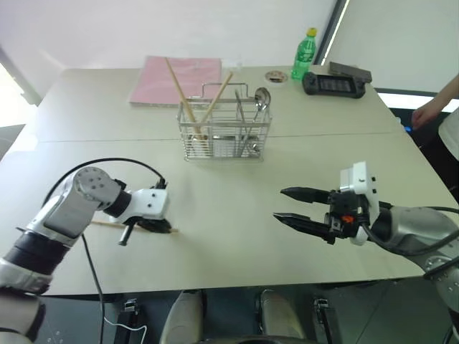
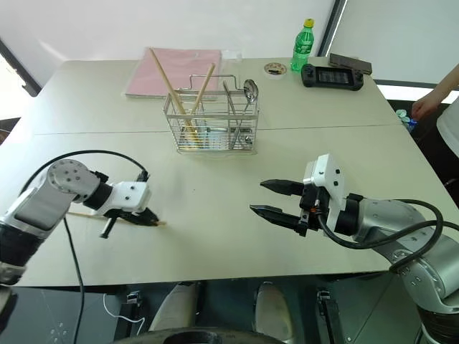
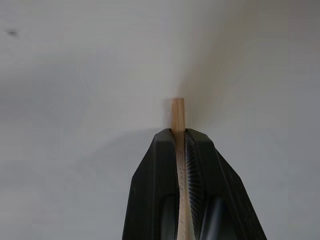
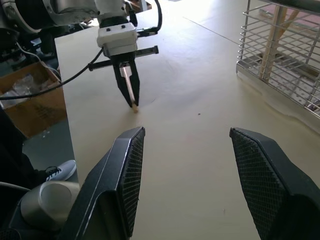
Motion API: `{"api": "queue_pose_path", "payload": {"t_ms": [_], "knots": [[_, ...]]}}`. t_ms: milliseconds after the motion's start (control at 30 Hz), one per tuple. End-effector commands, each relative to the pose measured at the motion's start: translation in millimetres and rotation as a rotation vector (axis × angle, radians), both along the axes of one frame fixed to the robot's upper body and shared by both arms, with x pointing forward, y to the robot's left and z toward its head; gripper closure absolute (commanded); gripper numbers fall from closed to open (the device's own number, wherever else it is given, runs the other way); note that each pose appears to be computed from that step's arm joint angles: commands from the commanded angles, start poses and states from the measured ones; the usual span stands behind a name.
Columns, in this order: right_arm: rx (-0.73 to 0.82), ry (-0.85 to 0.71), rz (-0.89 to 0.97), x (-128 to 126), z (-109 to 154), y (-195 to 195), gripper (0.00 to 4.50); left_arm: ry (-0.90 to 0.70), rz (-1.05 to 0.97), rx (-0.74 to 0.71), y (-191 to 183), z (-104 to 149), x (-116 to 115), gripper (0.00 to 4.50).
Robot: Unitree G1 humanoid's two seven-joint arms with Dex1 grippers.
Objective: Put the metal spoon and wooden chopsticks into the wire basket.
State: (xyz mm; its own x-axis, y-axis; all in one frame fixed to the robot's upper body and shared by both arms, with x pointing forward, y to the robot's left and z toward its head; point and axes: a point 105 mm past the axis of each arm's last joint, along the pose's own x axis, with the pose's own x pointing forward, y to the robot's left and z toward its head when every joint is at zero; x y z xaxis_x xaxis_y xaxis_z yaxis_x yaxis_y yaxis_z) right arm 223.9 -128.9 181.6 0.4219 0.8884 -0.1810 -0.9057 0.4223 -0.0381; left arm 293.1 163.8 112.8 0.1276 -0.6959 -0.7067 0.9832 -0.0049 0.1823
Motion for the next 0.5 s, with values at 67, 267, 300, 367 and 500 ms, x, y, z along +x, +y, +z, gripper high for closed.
{"api": "queue_pose_path", "payload": {"t_ms": [67,267,300,367,500], "knots": [[-0.001,-0.032,0.008,-2,4,-2,1.69,-0.253,0.297,-0.496,-8,114,55,4.47],[-0.001,-0.033,0.01,-2,5,-1,1.69,-0.3,0.626,-1.009,20,212,88,4.47],[0.0,-0.033,0.012,-2,5,0,1.69,-0.316,0.652,-1.07,24,225,91,4.47],[0.002,-0.034,0.013,-1,6,1,1.69,-0.342,0.68,-1.141,28,241,95,4.47],[0.005,-0.038,0.014,2,7,2,1.69,-0.398,0.668,-1.207,15,260,109,4.47]]}}
